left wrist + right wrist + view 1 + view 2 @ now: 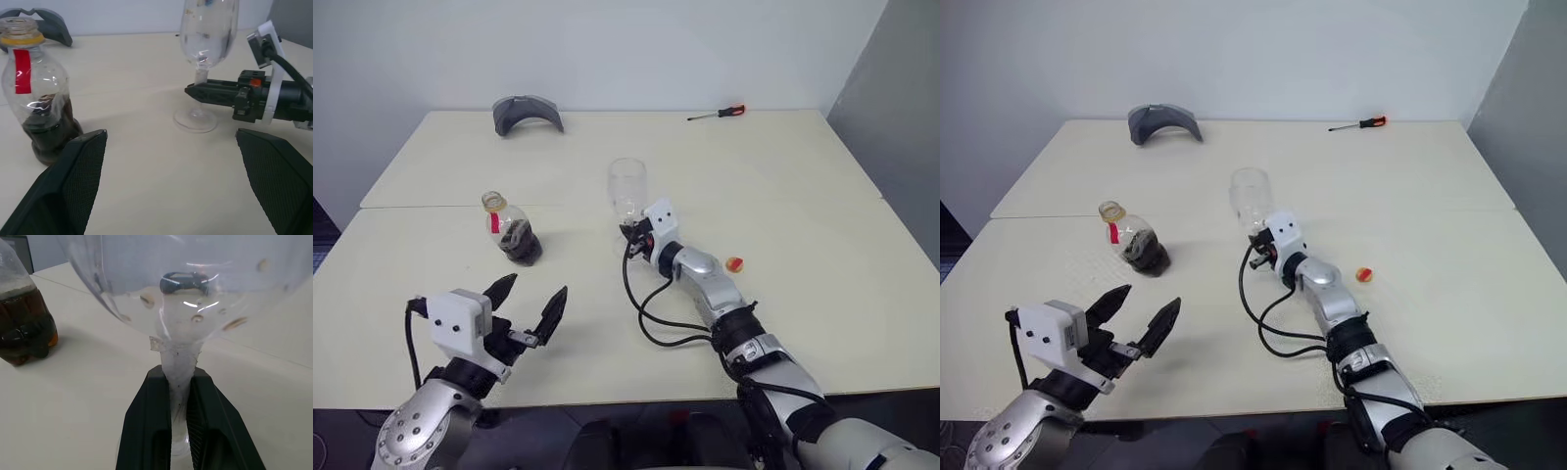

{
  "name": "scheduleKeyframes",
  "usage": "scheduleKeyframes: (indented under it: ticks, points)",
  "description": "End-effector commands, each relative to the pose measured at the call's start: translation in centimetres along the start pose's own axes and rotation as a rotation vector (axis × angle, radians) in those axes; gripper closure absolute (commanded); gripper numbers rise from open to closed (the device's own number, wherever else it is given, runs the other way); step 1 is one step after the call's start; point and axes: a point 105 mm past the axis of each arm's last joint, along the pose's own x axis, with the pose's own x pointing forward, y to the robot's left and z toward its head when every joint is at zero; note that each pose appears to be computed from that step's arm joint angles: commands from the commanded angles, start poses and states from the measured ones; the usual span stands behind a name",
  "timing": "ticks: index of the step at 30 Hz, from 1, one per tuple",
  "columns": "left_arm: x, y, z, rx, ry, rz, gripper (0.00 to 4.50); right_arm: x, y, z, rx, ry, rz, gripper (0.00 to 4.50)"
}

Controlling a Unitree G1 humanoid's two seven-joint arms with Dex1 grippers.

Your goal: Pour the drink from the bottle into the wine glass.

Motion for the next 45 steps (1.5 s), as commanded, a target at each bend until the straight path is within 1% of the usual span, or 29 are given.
scheduleKeyframes:
  ticks: [1,2,4,6,8,13,15,20,21,24,26,28,30,34,36,38,41,45]
  points:
    - [-0.1,-0.6,1.3,0.033,-0.033,-0.003,0.0,0.2,0.2,1.0,-0.053,-0.045,0.014,4.35]
    - [-0.1,-0.7,1.4,0.031,-0.033,-0.004,0.0,0.2,0.1,0.9,-0.061,-0.043,0.015,4.35]
    - [-0.1,-0.8,1.5,0.03,-0.034,-0.005,0.0,0.0,0.0,0.7,-0.044,-0.046,0.032,3.61]
    - [-0.1,-0.9,1.5,0.031,-0.035,-0.008,0.0,-0.2,-0.2,0.7,-0.042,-0.048,0.036,3.07]
    - [0.1,-0.6,1.7,0.034,-0.039,-0.007,0.0,-0.3,-0.4,0.6,-0.038,-0.047,0.031,2.31]
    - [0.3,-0.2,1.7,0.035,-0.039,-0.011,0.0,-0.8,-0.4,0.7,-0.02,-0.055,0.049,0.59]
    - [0.5,-0.1,1.7,0.033,-0.04,-0.014,0.0,-1.0,-0.5,0.9,-0.015,-0.062,0.052,0.02]
    - [0.8,-0.2,1.7,0.029,-0.045,-0.017,0.0,-2.0,-0.4,1.2,-0.002,-0.072,0.073,0.02]
    - [0.8,-0.1,1.6,0.028,-0.042,-0.014,0.0,-2.7,-0.5,1.2,-0.005,-0.063,0.097,0.02]
    - [0.4,0.5,1.3,0.022,-0.029,0.023,0.0,-5.9,-1.6,0.8,-0.053,-0.026,0.133,0.02]
    - [0.2,0.9,1.0,0.018,-0.017,0.057,0.0,-7.9,-2.5,0.6,-0.08,0.008,0.126,0.02]
    - [-0.1,1.9,0.3,0.002,0.005,0.144,0.0,-11.1,-3.8,0.8,-0.105,0.048,0.133,0.02]
    - [-0.4,2.6,-0.3,-0.007,0.019,0.208,0.0,-13.7,-3.9,1.1,-0.124,0.088,0.184,0.02]
    - [-0.3,3.4,-0.9,-0.008,0.009,0.3,0.0,-18.8,0.0,4.5,0.047,0.048,0.519,0.02]
    - [-0.3,4.3,-1.4,0.002,0.017,0.359,0.0,-20.4,1.5,6.3,0.103,0.015,0.63,0.02]
    - [-0.2,5.4,-1.5,0.031,0.008,0.424,0.0,-20.9,2.2,7.5,0.142,-0.009,0.668,0.02]
    - [0.3,6.2,-1.4,0.089,-0.004,0.452,0.0,-20.6,2.6,6.9,0.093,0.034,0.663,0.02]
    - [1.0,7.0,-1.3,0.095,-0.024,0.463,0.0,-19.4,3.0,7.4,0.113,-0.024,0.638,0.02]
